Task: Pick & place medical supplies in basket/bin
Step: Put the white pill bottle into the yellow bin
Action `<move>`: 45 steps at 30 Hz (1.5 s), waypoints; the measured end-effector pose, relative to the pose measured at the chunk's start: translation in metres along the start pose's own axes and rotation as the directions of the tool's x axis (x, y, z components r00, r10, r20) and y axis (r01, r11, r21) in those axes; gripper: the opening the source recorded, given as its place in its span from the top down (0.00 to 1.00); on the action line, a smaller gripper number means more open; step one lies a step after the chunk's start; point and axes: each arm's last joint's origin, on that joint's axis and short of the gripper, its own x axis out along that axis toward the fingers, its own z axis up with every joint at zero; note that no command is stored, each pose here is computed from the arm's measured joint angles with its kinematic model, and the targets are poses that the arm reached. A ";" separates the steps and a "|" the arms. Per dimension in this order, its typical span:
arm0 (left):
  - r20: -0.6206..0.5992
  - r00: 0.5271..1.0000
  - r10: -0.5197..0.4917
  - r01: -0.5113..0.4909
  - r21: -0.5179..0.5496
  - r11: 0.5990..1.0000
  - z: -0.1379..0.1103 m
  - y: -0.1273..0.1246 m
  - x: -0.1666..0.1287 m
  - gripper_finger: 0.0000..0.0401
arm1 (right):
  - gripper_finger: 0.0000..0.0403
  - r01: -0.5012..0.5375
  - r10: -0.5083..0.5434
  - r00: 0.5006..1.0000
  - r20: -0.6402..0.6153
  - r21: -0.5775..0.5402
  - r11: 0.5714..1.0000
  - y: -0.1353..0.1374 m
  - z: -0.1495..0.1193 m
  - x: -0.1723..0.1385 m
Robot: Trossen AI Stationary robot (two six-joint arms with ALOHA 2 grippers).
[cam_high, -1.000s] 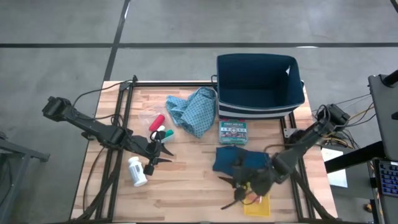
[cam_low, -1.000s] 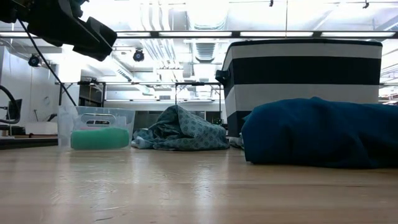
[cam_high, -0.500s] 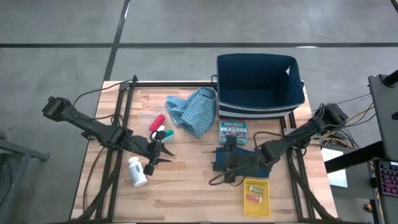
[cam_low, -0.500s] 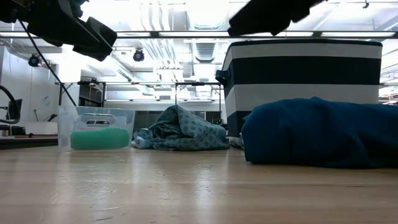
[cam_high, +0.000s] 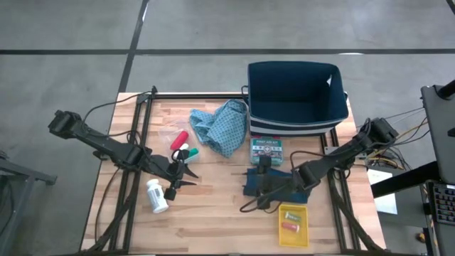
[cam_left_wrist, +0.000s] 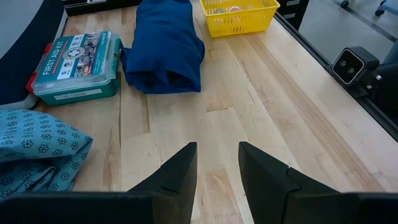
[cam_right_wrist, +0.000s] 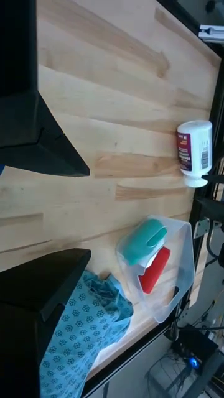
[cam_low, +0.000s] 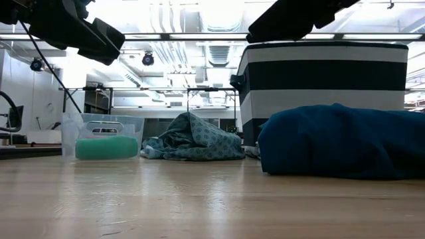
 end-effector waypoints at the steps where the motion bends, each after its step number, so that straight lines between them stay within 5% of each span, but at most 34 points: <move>1: 0.000 1.000 0.000 0.000 0.000 1.000 0.000 0.000 0.000 0.70 | 0.51 0.000 0.000 1.000 0.000 0.000 1.000 0.000 0.000 0.000; 30: 0.000 1.000 0.004 -0.004 0.004 1.000 0.000 0.000 0.000 0.70 | 0.51 0.002 -0.002 1.000 -0.001 0.000 1.000 0.000 0.000 0.000; 33: 0.012 1.000 0.002 0.000 -0.154 0.988 0.001 0.000 0.000 0.70 | 0.51 0.002 -0.002 1.000 0.000 0.000 1.000 0.000 0.000 0.000; 35: 0.016 1.000 0.001 0.006 -0.416 0.909 0.002 0.000 0.000 0.70 | 0.51 0.003 -0.003 1.000 -0.001 0.000 1.000 0.000 0.000 0.000; 38: 0.012 1.000 0.004 0.005 -0.678 0.735 0.001 0.000 0.000 0.70 | 0.51 0.003 -0.003 1.000 0.000 0.000 1.000 0.000 0.000 0.000; 40: 0.012 1.000 0.008 0.004 -0.768 0.640 0.001 0.000 0.000 0.70 | 0.51 0.003 -0.003 1.000 -0.001 0.000 1.000 0.000 0.000 0.000; 43: 0.016 1.000 0.018 0.003 -0.834 0.551 0.002 -0.001 0.000 0.70 | 0.51 0.003 -0.003 1.000 -0.001 0.000 1.000 0.000 0.000 0.000; 45: 0.013 0.999 0.040 -0.006 -0.895 0.446 0.003 -0.001 -0.001 0.70 | 0.51 0.003 -0.003 1.000 -0.001 0.000 1.000 0.000 0.000 0.000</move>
